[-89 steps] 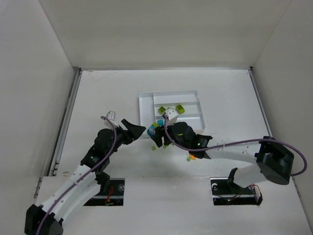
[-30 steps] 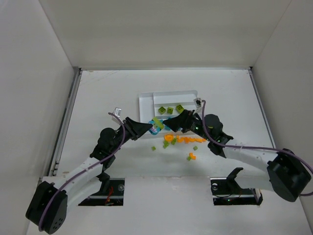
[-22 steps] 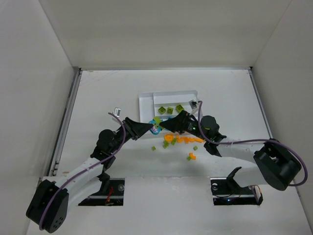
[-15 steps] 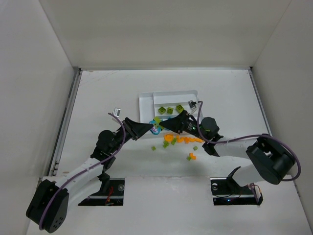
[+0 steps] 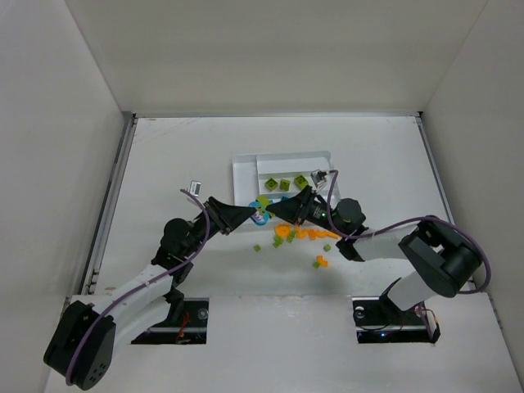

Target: Sort the legos into containers by color

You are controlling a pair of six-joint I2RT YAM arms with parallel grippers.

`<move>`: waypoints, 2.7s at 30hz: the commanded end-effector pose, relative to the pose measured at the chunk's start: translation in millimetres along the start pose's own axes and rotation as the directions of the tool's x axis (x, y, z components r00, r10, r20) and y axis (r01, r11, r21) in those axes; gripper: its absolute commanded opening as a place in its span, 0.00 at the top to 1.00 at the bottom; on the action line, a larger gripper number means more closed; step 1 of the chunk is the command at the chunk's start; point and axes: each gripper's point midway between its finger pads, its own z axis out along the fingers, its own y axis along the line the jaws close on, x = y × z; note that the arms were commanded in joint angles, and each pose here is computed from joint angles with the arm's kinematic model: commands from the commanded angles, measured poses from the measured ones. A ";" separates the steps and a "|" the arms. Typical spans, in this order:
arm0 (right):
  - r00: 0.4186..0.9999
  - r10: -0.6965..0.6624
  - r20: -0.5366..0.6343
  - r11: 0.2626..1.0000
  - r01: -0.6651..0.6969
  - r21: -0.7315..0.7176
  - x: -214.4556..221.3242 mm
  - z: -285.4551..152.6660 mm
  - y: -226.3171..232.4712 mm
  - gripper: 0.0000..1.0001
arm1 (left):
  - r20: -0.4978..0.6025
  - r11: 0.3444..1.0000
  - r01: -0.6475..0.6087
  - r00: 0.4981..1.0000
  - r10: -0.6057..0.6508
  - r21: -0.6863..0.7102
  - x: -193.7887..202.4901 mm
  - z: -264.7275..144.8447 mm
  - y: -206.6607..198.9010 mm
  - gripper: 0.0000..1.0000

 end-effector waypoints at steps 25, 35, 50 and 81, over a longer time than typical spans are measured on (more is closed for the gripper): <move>0.938 -0.293 0.185 0.794 0.131 0.594 -112.0 -61.7 -100.8 0.63 | 0.003 0.995 -0.085 0.996 0.085 -0.050 1.7 6.5 18.8 0.80; 0.886 -0.464 -0.007 0.387 0.209 0.898 -158.6 -87.2 -143.6 0.62 | -0.004 0.982 -0.141 0.990 0.142 -0.122 1.6 31.8 32.7 0.80; 0.899 -0.430 -0.082 0.222 0.193 0.956 -173.7 -98.0 -175.6 0.63 | -0.050 0.973 -0.146 0.989 0.139 -0.179 11.6 53.9 52.2 0.80; 0.802 -0.555 0.220 0.506 0.115 0.855 -181.8 -98.9 -92.6 0.69 | -0.073 0.944 -0.269 0.963 0.260 -0.192 32.7 96.9 37.9 0.80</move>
